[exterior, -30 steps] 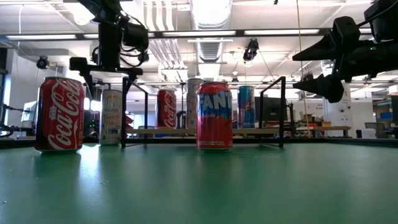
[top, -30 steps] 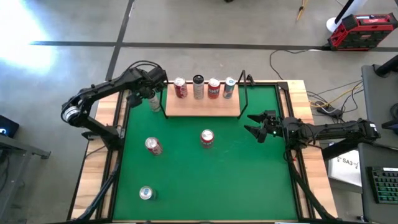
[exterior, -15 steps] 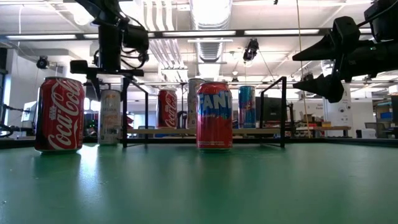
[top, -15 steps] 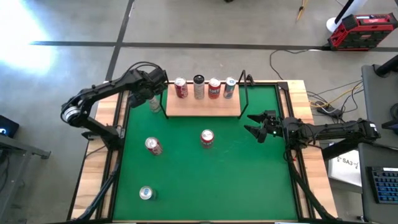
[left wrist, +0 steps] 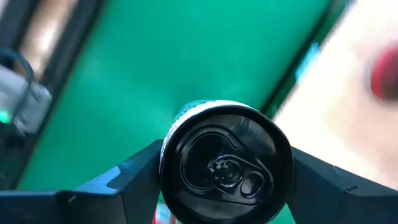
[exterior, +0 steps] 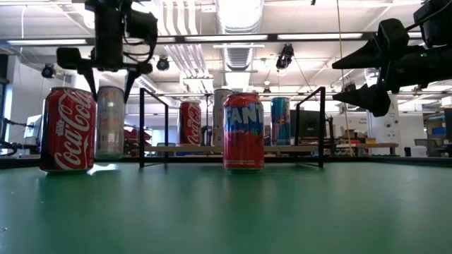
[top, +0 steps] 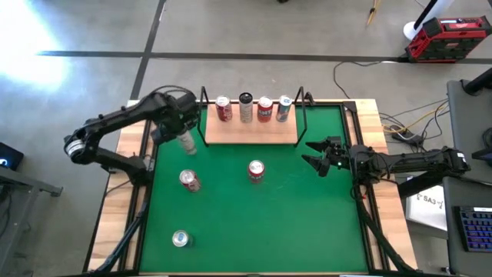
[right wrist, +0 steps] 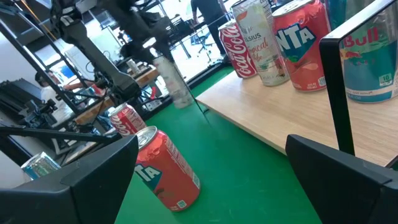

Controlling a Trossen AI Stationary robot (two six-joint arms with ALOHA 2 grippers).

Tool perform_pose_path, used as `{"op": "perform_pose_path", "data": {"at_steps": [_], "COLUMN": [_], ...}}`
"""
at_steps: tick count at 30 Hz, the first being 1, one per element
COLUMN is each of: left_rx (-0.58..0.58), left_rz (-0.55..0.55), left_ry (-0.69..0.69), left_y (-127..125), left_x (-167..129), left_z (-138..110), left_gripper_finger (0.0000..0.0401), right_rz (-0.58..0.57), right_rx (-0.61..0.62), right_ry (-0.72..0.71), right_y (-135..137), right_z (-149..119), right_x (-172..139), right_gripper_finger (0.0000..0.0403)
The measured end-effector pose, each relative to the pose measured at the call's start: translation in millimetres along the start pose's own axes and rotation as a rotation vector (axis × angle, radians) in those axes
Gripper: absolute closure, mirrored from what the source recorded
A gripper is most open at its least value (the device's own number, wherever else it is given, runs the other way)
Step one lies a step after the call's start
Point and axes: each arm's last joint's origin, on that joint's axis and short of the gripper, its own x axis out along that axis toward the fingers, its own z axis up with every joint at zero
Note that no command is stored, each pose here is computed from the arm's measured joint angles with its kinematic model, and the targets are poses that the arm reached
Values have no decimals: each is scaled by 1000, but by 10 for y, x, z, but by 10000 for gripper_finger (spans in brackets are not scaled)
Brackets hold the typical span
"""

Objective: Place canned beverage on shelf
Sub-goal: Put the white-yellow soda can on the shelf aligned with the other white-yellow soda can

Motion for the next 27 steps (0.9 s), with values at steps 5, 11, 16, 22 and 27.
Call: {"op": "perform_pose_path", "data": {"at_steps": [5,11,16,22,27], "left_rx": [34,72,108,181,258], "left_rz": [-70,-131,-129,-93,-94], "left_ry": [14,27,31,5,-53], "left_y": [123,171,18,-393,-753], "left_x": [-121,-256,-307,-369,-402], "left_z": [-362,-806,-1127,-1392,-1567], "left_gripper_finger": [158,159,159,158,158], "right_rz": [0,0,0,0,0], "right_rx": [0,0,0,0,0], "right_ry": [0,0,0,0,0], "right_y": [0,0,0,0,0], "right_z": [0,0,0,0,0], "right_x": [0,0,0,0,0], "right_gripper_finger": [3,3,3,3,3]}}
